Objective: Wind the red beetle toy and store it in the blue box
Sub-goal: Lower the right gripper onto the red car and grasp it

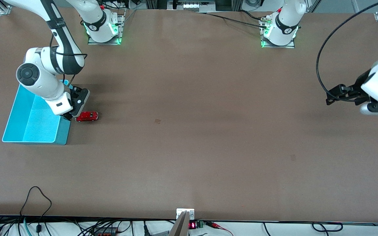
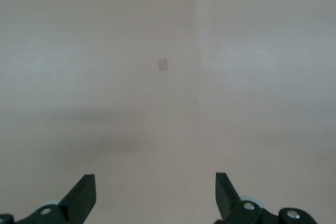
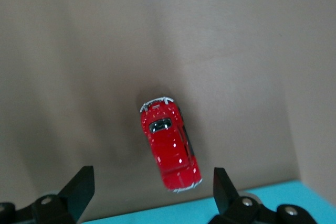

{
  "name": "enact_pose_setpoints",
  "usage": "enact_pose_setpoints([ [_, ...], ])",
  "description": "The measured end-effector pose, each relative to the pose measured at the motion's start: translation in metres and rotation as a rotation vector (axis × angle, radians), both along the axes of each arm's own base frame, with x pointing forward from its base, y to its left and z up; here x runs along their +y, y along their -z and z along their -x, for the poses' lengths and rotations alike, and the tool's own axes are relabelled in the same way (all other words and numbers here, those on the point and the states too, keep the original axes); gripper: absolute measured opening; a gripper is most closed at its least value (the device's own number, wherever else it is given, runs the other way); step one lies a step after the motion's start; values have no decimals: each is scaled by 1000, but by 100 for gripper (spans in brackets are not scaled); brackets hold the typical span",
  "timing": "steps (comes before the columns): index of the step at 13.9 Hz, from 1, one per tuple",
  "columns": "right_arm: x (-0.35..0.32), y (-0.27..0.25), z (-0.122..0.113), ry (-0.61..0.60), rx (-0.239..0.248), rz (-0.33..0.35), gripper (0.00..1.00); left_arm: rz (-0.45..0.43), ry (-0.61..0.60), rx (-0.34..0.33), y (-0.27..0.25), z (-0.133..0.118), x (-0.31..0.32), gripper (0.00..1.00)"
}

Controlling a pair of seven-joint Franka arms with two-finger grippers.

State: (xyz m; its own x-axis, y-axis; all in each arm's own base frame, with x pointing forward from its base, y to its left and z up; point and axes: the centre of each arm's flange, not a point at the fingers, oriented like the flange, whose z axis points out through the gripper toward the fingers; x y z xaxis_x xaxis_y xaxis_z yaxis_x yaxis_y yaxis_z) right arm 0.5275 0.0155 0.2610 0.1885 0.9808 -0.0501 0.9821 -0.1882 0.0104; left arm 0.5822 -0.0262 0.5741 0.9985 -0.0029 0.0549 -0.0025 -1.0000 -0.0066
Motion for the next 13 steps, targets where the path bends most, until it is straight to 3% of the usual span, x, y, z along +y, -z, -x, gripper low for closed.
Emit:
enact_pose_setpoints([
  [3, -6, 21, 0, -124, -18, -10, 100, -4, -2, 1, 1, 24, -1, 100],
  [7, -5, 46, 0, -173, -18, -19, 100, -5, -9, 38, -2, 26, 3, 100],
  [13, -3, 73, 2, -182, -23, -31, 100, 7, 4, 30, -13, 24, -6, 100],
])
